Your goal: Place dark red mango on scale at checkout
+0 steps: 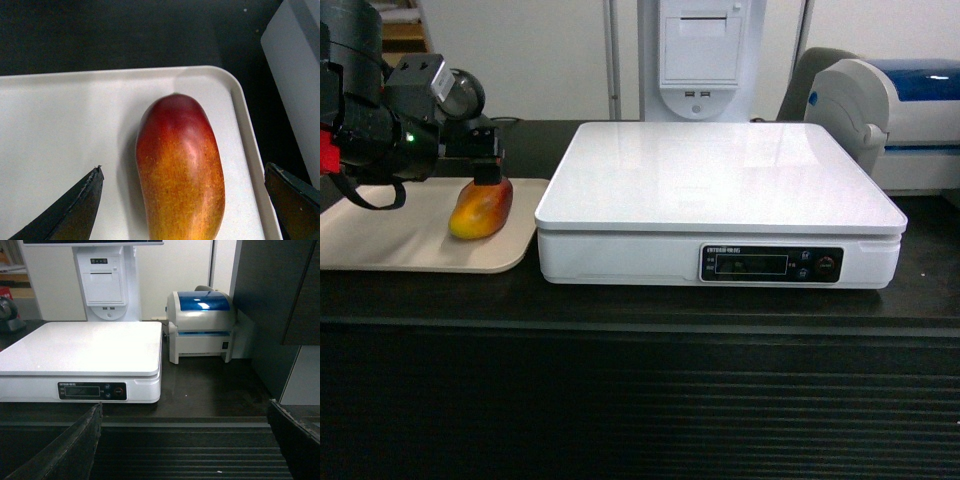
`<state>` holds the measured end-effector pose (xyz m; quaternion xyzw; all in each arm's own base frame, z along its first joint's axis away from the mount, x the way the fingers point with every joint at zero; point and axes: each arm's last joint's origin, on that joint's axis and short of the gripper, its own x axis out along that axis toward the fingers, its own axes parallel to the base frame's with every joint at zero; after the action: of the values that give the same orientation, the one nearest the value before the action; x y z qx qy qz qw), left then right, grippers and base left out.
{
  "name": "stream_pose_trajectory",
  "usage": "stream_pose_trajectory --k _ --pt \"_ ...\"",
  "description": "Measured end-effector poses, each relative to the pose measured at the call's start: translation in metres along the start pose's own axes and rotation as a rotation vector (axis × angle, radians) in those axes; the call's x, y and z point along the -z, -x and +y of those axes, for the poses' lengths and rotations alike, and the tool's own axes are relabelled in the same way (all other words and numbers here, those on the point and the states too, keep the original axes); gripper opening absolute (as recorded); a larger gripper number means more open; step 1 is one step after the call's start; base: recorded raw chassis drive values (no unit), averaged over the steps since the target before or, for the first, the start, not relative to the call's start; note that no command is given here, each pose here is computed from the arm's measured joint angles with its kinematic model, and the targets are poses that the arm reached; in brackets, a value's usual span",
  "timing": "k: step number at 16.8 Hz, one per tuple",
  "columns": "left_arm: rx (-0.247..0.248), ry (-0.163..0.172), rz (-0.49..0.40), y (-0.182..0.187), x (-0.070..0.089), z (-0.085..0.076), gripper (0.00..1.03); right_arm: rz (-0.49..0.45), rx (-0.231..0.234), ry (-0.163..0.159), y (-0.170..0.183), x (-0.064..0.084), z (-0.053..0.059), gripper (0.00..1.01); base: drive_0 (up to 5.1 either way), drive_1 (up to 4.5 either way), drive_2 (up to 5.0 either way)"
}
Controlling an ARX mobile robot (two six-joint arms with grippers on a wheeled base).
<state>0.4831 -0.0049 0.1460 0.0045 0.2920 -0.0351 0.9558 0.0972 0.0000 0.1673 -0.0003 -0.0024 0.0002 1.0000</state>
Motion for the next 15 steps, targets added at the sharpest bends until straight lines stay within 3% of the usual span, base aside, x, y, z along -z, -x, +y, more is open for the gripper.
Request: stream_pose_trajectory --k 2,3,6,15 --pt "0.006 0.011 0.034 -0.007 0.004 0.0 0.98 0.0 0.0 0.0 0.0 0.0 0.0 0.98 0.0 0.0 0.0" --pt "0.042 0.043 0.051 -0.01 0.006 0.001 0.98 0.0 0.0 0.0 0.0 0.0 0.0 0.98 0.0 0.0 0.0" --pt "0.039 0.067 0.081 -0.017 0.008 0.003 0.98 0.0 0.0 0.0 0.0 0.0 0.0 0.98 0.0 0.0 0.0" --pt "0.043 0.087 0.157 -0.041 0.029 0.009 0.98 0.0 0.0 0.0 0.0 0.0 0.0 0.98 0.0 0.0 0.0"
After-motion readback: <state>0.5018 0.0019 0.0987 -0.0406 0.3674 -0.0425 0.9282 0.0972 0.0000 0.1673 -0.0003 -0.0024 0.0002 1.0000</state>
